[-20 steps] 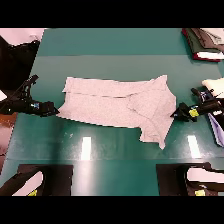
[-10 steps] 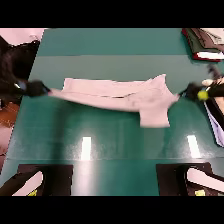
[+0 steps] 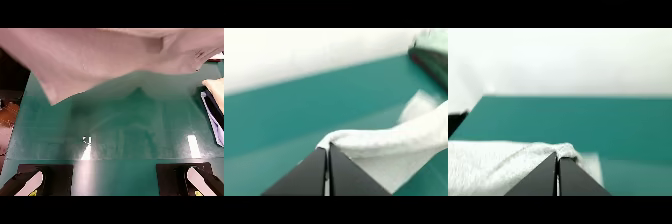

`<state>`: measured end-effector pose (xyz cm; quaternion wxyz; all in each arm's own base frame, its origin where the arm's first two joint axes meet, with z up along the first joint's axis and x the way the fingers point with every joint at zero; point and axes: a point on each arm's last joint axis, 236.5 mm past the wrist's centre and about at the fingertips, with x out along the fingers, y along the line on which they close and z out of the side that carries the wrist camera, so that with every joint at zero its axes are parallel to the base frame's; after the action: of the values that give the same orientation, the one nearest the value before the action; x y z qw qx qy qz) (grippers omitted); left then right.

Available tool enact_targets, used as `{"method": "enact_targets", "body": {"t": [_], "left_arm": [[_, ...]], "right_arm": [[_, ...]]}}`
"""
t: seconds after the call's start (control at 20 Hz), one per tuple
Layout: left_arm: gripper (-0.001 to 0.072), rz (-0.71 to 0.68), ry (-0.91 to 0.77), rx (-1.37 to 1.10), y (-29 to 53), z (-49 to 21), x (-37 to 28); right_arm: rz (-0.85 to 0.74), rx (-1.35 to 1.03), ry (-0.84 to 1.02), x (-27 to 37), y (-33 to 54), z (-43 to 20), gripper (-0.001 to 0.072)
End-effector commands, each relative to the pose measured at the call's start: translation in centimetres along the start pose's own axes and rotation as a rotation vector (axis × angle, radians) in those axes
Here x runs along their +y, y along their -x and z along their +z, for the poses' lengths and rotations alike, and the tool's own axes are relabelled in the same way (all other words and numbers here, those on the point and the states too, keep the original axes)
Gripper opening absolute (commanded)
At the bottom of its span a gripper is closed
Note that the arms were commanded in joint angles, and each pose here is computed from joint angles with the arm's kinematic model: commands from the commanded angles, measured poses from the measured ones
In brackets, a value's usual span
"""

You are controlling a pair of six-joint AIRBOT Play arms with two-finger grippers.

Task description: Fold the shirts.

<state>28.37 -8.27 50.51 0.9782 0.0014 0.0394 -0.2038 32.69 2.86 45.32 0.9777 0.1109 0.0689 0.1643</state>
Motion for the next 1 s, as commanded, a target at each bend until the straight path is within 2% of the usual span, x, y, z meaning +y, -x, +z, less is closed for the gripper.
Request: {"method": "enact_targets", "body": {"t": [0.0, 0.25, 0.35, 0.5, 0.65, 0.75, 0.95], "left_arm": [[0.0024, 0.012, -0.099, -0.228, 6.9, 6.5, -4.0], [0.0024, 0.025, -0.143, -0.41, 13.6, 9.6, -7.7], [0.0024, 0.038, -0.148, -0.382, 13.5, 9.0, -7.5], [0.0023, 0.089, -0.079, -0.208, 8.7, 4.6, -3.4], [0.0024, 0.069, 0.107, 0.111, 0.8, -5.8, 1.0], [0.0024, 0.027, 0.239, 0.364, -3.6, -14.8, 2.7], [0.0024, -0.011, 0.457, 0.716, -8.4, -29.9, 4.8]], "right_arm": [[-0.055, -0.209, 0.17, 5.8, 7.2, 6.0, 0.0012], [-0.189, -0.312, 0.217, 7.6, 11.4, 8.5, 0.0011], [-0.225, -0.25, 0.156, 6.1, 11.0, 7.9, 0.001], [-0.212, -0.037, -0.017, 1.9, 7.9, 4.2, 0.001], [-0.179, 0.235, -0.256, -4.5, 3.3, -2.6, 0.001], [-0.173, 0.506, -0.383, -7.9, 0.1, -10.0, 0.001], [-0.21, 0.985, -0.444, -11.1, -5.3, -24.3, 0.001]]}}
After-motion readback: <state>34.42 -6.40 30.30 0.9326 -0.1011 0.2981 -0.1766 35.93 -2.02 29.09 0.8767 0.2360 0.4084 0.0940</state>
